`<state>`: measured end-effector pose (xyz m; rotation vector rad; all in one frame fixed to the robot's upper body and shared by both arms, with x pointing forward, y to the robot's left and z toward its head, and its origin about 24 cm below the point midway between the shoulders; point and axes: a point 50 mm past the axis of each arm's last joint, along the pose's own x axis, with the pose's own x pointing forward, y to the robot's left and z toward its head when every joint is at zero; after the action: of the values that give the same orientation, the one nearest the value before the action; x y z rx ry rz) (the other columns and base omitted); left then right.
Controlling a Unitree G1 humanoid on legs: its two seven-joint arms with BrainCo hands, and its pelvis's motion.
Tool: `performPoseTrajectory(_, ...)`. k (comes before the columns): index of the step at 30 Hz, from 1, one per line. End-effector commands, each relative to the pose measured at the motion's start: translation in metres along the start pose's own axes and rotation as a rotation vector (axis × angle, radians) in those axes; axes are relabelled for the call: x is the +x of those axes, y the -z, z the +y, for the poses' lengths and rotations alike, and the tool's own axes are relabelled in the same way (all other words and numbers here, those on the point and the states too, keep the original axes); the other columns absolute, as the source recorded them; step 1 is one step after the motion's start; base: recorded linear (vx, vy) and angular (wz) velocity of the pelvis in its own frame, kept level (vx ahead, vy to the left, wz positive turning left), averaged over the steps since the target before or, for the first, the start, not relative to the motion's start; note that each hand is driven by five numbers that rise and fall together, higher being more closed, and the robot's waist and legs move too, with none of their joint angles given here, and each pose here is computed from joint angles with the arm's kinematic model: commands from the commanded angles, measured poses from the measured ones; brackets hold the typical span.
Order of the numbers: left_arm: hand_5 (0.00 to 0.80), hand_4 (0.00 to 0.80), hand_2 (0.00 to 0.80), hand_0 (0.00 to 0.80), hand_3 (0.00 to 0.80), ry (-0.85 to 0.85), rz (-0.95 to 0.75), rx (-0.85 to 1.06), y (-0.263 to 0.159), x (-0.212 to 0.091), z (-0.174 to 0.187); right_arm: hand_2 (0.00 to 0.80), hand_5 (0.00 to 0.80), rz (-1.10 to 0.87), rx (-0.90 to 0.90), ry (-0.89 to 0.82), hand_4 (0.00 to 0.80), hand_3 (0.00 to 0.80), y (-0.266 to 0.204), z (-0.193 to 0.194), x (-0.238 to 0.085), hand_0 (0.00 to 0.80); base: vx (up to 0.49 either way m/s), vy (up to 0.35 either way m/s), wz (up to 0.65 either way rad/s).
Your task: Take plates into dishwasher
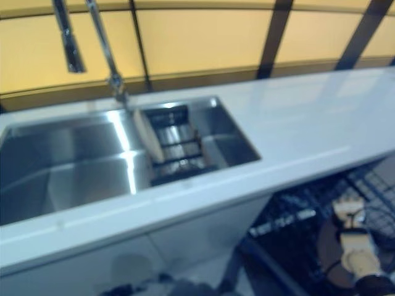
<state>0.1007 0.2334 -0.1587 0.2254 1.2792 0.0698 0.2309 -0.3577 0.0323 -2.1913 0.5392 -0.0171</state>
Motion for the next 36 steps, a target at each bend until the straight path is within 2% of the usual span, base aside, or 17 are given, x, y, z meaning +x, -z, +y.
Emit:
performPoseTrajectory(1,0.000,0.000,0.000,0.000,0.000,-0.026,-0.060,0.007,-0.023,0.001,0.008,0.800,0.800,-0.049,-0.066,0.181,0.800,0.800,-0.012,-0.050,0.020,0.800,0.000,0.000,0.00)
performPoseTrajectory(6,0.000,0.000,0.000,0.000,0.000,-0.025,-0.056,0.017,-0.021,0.001,0.008,0.800,0.800,-0.085,-0.152,0.261,0.800,0.800,-0.018,-0.067,0.022,0.800,0.000,0.000,0.00)
performPoseTrajectory(13,0.000,0.000,0.000,0.000,0.000,-0.026,-0.051,0.031,-0.019,0.001,0.010,0.800,0.800,-0.076,-0.263,0.283,0.800,0.800,-0.021,-0.074,0.022,0.800,-0.004,-0.011,0.04)
performPoseTrajectory(23,0.000,0.000,0.000,0.000,0.000,-0.023,-0.051,0.030,-0.020,0.001,0.008,0.800,0.800,-0.098,-0.162,0.177,0.800,0.800,-0.037,-0.068,0.023,0.800,0.000,0.000,0.00)
performPoseTrajectory(36,0.000,0.000,0.000,0.000,0.000,-0.026,-0.052,0.037,-0.020,0.001,0.009,0.800,0.800,-0.099,-0.025,-0.078,0.800,0.800,-0.048,-0.039,0.020,0.800,-0.001,0.000,0.01)
